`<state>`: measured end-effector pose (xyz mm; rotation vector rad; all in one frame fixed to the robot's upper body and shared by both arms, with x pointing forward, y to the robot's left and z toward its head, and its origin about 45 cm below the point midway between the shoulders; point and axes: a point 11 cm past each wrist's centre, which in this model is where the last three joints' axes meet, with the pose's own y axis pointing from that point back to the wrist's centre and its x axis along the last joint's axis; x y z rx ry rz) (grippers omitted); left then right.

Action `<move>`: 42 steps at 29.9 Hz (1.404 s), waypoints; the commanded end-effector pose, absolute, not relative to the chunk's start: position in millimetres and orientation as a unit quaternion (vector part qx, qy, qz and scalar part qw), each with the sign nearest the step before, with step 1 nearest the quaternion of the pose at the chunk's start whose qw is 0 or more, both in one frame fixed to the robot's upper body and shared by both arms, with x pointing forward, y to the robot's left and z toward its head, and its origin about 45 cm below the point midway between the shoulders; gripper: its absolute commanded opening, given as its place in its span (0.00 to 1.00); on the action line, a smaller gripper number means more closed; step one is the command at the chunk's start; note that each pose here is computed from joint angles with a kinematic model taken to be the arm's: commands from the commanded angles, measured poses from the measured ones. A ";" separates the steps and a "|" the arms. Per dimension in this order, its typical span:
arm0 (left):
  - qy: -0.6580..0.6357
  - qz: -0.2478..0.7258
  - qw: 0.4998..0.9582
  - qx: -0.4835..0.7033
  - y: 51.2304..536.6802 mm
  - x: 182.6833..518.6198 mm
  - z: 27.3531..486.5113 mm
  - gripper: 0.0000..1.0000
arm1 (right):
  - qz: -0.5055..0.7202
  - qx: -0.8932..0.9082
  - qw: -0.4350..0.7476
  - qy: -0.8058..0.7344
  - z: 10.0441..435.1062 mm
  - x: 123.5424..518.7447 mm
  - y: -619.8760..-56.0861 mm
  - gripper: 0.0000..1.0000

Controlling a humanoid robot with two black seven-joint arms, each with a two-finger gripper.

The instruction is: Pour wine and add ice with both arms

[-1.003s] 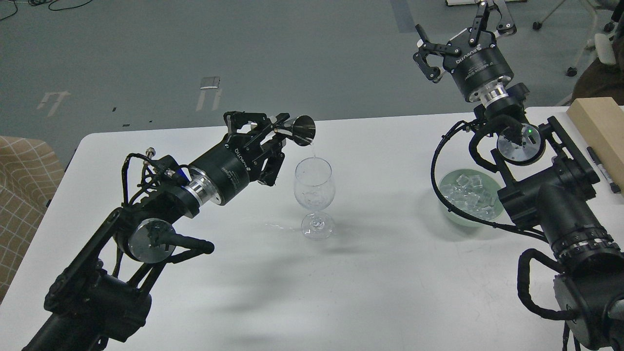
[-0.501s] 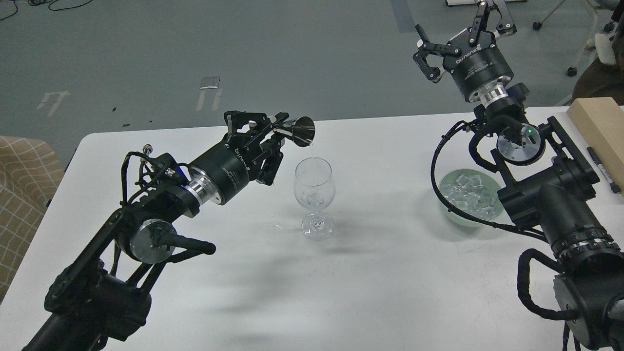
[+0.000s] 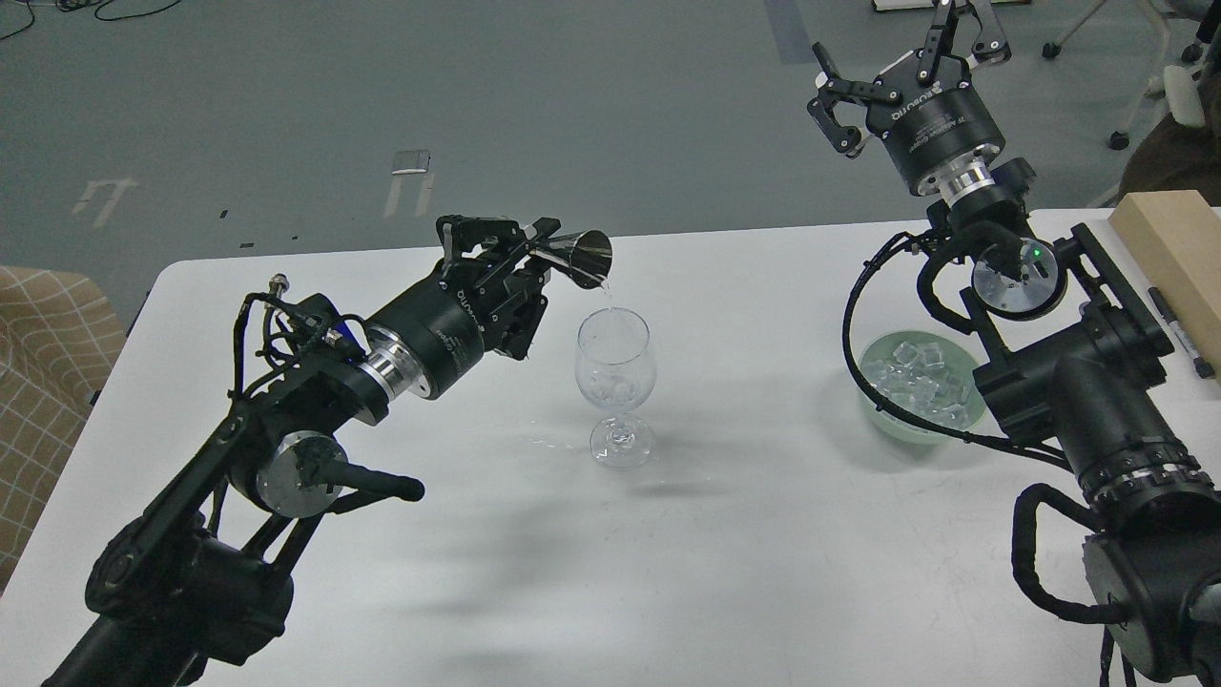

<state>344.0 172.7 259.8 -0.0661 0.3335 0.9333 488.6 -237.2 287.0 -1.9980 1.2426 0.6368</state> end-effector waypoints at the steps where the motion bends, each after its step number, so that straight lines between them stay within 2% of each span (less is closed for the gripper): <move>1: 0.146 0.447 0.882 -0.028 172.1 343.4 260.1 0.18 | 0.245 -0.770 0.344 0.478 286.9 488.6 -237.1 1.00; 42: 0.037 0.458 0.888 0.003 170.3 342.1 268.5 0.17 | 0.244 -0.770 0.345 0.477 289.2 489.3 -236.5 1.00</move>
